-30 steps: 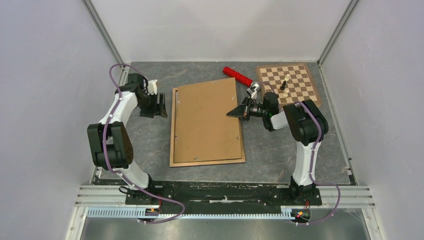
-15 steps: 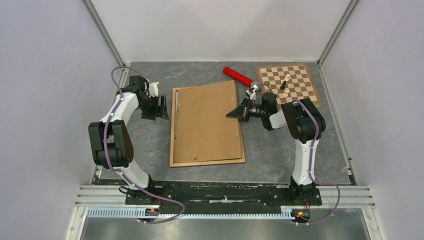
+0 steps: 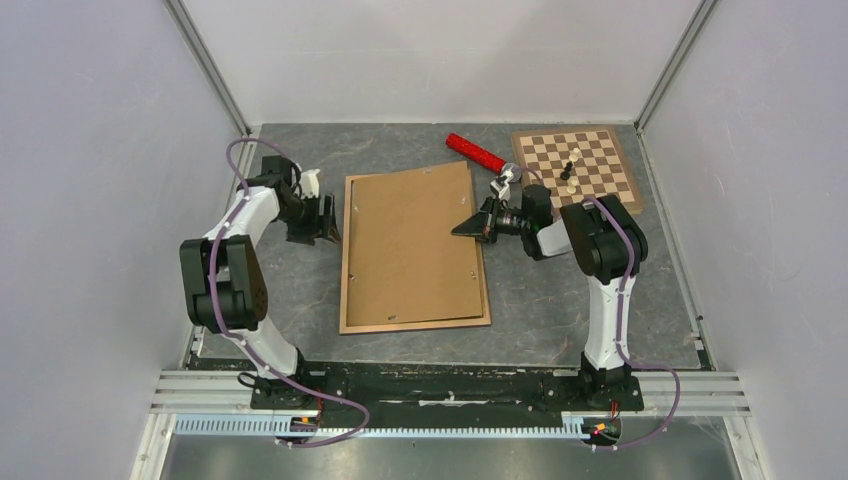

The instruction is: Put the photo into the frame

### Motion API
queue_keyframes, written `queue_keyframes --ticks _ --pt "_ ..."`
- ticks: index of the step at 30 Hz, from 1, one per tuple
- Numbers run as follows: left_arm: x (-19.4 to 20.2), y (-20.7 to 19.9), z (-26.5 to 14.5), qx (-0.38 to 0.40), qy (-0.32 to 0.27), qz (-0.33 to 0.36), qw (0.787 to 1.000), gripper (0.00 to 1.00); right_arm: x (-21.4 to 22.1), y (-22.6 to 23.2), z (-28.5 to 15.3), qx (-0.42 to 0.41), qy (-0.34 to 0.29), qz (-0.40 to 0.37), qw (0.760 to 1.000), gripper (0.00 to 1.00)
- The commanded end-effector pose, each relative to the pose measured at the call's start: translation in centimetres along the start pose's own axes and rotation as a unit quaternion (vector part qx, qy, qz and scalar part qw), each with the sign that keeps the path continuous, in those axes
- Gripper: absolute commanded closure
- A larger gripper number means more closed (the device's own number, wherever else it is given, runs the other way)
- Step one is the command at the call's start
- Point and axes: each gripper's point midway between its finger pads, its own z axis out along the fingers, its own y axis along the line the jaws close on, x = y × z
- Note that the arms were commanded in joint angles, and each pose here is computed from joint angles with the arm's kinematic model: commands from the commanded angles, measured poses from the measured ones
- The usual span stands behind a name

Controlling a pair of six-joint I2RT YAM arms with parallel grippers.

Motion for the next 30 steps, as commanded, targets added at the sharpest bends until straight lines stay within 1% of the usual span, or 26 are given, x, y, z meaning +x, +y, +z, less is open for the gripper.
queue_keyframes --ticks 1,9,15,23,30 --pt "-0.8 -0.5 0.6 0.021 -0.013 -0.001 1.0 0.22 -1.2 0.7 0.6 -0.014 -0.007 -0.063 0.998 1.0" --pt "-1.6 -1.1 1.4 0.028 -0.012 0.001 1.0 0.22 -1.1 -0.1 0.7 0.003 -0.001 -0.064 0.998 1.0" --pt "-1.8 -1.6 2.3 0.028 -0.009 0.006 1.0 0.22 -1.0 0.0 0.7 -0.002 0.003 -0.04 0.999 1.0" --pt "-1.8 -1.7 2.9 0.027 -0.007 0.006 1.0 0.22 -1.3 1.0 0.6 -0.006 -0.004 -0.044 0.999 1.0" --pt "-1.6 -2.0 3.3 0.032 -0.006 0.004 0.999 0.22 -0.9 0.2 0.9 0.004 0.003 -0.05 0.999 1.0"
